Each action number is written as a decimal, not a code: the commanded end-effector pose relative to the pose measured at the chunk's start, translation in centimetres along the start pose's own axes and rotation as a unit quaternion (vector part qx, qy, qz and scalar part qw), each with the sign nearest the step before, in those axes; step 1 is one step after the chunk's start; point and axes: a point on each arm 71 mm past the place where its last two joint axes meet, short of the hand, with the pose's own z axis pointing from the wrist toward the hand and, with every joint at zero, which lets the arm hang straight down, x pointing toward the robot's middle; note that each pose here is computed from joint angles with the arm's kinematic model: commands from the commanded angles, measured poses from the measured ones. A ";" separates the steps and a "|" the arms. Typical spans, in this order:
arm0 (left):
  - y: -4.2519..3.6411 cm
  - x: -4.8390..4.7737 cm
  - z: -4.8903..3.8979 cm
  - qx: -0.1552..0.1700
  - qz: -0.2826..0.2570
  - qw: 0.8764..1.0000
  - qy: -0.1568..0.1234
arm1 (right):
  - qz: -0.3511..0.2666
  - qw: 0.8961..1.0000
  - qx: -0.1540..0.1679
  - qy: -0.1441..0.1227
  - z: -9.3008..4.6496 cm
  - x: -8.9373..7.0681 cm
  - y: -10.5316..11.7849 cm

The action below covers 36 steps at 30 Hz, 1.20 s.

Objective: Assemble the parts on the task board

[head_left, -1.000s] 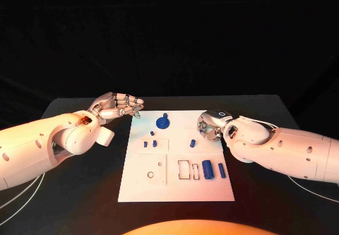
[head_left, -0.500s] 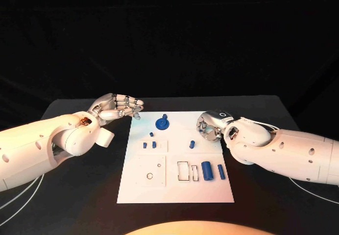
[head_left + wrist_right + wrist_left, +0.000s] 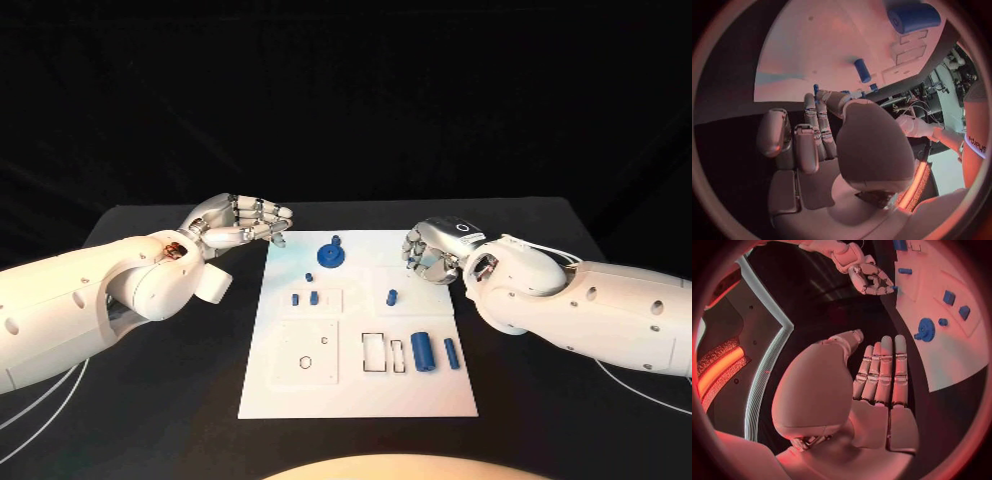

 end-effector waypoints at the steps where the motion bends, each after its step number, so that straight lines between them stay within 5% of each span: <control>1: -0.13 0.22 0.09 0.004 0.001 1.000 0.008 | 0.019 1.000 -0.016 -0.009 -0.4 -0.4 0.9; 20: 0.00 0.79 0.63 0.004 -0.001 1.000 0.014 | 0.073 0.988 -0.134 0.003 -1.5 0.1 10.1; 36: -0.03 1.57 1.18 0.005 -0.003 1.000 0.022 | 0.080 0.981 -0.174 0.029 -1.3 4.2 13.6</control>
